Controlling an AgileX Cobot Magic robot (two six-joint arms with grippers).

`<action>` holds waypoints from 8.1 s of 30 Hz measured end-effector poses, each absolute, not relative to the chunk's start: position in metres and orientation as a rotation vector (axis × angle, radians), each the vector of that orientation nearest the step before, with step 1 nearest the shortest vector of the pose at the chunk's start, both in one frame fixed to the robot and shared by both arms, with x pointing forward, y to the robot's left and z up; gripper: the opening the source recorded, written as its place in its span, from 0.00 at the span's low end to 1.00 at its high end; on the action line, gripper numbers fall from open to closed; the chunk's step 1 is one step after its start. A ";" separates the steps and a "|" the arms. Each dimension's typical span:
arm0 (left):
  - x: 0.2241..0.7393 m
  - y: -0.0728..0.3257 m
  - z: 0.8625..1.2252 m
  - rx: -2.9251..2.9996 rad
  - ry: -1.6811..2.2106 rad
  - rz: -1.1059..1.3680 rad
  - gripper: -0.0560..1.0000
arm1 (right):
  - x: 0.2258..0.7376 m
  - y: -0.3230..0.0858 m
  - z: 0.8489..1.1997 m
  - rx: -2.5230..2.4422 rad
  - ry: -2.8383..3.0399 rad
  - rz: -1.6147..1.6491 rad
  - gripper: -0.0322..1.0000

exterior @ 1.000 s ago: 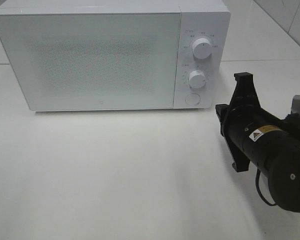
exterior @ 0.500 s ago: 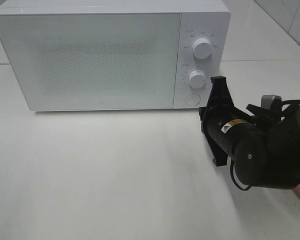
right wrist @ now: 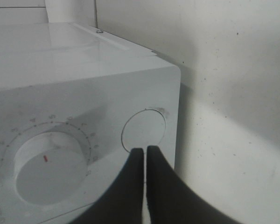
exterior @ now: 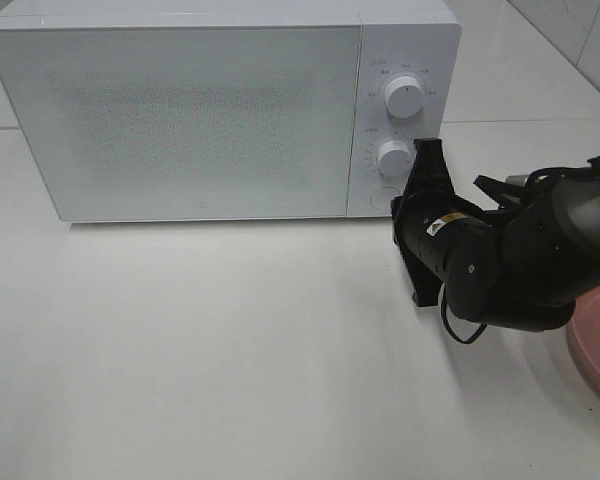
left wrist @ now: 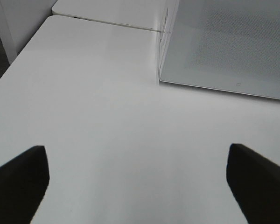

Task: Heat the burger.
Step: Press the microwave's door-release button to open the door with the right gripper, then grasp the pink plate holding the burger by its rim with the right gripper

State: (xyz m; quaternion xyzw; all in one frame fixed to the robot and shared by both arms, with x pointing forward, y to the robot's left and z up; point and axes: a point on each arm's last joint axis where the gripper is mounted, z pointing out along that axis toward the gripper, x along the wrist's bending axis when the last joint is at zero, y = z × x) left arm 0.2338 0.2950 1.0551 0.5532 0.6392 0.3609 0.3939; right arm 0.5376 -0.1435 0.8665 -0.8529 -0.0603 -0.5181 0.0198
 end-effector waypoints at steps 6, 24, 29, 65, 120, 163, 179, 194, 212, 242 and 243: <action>0.234 0.295 1.055 1.403 1.622 0.916 0.98 | 0.551 -0.141 0.860 -2.658 -0.169 -1.588 0.03; 0.234 0.295 1.055 1.403 1.622 0.916 0.98 | 0.567 -0.142 0.849 -2.681 -0.152 -1.561 0.03; 0.234 0.295 1.055 1.403 1.622 0.916 0.98 | 0.570 -0.140 0.846 -2.680 -0.151 -1.562 0.03; 0.234 0.295 1.055 1.403 1.622 0.916 0.98 | 0.575 -0.135 0.854 -2.653 -0.183 -1.556 0.03; 0.234 0.295 1.055 1.403 1.622 0.916 0.98 | 0.592 -0.126 0.851 -2.714 -0.104 -1.591 0.03; 0.234 0.295 1.055 1.403 1.622 0.916 0.98 | 0.533 -0.151 0.900 -2.705 -1.099 -1.380 0.03; 0.234 0.295 1.055 1.403 1.622 0.916 0.98 | 0.500 -0.148 0.919 -2.165 -2.270 -0.983 0.05; 0.234 0.295 1.055 1.403 1.622 0.916 0.98 | 0.464 -0.158 0.941 -1.699 -2.647 -0.600 0.07; 0.234 0.295 1.055 1.403 1.622 0.916 0.98 | 0.452 -0.220 0.970 -2.014 -2.568 -0.235 0.13; 0.234 0.295 1.055 1.403 1.622 0.916 0.98 | 0.467 -0.270 0.967 -2.230 -2.543 -0.071 0.92; 0.234 0.295 1.055 1.403 1.622 0.916 0.98 | 0.468 -0.270 0.964 -2.223 -2.540 -0.052 0.92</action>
